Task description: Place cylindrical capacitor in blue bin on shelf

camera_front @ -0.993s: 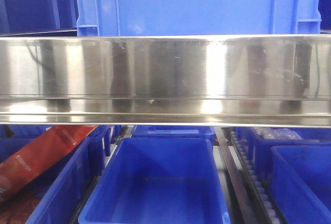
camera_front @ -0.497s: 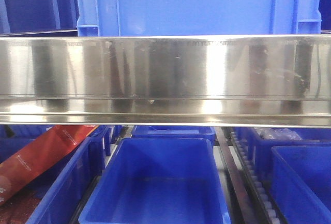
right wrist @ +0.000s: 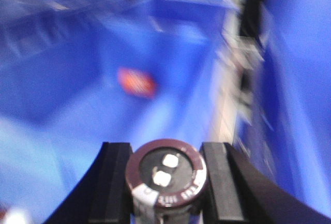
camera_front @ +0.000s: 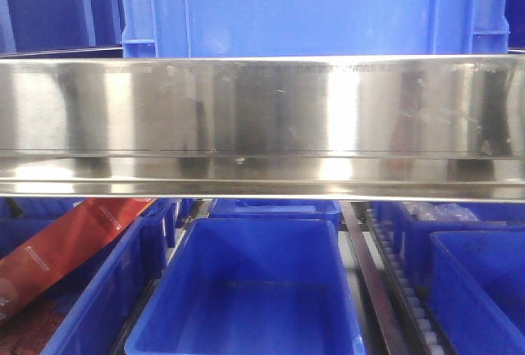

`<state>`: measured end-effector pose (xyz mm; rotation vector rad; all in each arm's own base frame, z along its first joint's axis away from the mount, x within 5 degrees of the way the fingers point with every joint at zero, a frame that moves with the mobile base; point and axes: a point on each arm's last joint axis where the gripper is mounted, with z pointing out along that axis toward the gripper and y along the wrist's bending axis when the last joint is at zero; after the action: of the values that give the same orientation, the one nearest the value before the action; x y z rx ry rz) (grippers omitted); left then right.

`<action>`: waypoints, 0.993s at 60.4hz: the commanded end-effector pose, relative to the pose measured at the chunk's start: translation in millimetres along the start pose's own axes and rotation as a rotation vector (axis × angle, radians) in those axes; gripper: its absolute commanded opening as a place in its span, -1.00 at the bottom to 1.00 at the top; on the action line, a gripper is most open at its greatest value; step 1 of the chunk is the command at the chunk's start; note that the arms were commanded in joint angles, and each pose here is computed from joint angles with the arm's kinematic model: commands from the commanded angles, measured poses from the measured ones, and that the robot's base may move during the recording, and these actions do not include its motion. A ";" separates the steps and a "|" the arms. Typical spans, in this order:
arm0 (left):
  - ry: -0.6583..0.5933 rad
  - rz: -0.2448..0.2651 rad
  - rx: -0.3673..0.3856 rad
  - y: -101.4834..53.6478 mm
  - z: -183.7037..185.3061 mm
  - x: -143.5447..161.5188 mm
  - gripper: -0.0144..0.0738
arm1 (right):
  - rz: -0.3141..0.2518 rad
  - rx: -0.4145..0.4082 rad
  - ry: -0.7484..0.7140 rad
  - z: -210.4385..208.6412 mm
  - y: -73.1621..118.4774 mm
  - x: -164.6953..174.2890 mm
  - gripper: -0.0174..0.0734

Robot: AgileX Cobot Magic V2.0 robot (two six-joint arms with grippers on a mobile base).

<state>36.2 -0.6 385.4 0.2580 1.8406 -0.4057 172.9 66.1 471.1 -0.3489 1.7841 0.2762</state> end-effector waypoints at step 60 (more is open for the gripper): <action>-0.032 -0.010 0.007 1.9 -5.6 1.2 -0.92 | 0.018 -0.128 0.508 268.0 38.5 37.8 -0.89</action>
<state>32.2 3.0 385.3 0.2485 1.8228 -0.4140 393.3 197.5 361.5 -0.5388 2.3024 0.3266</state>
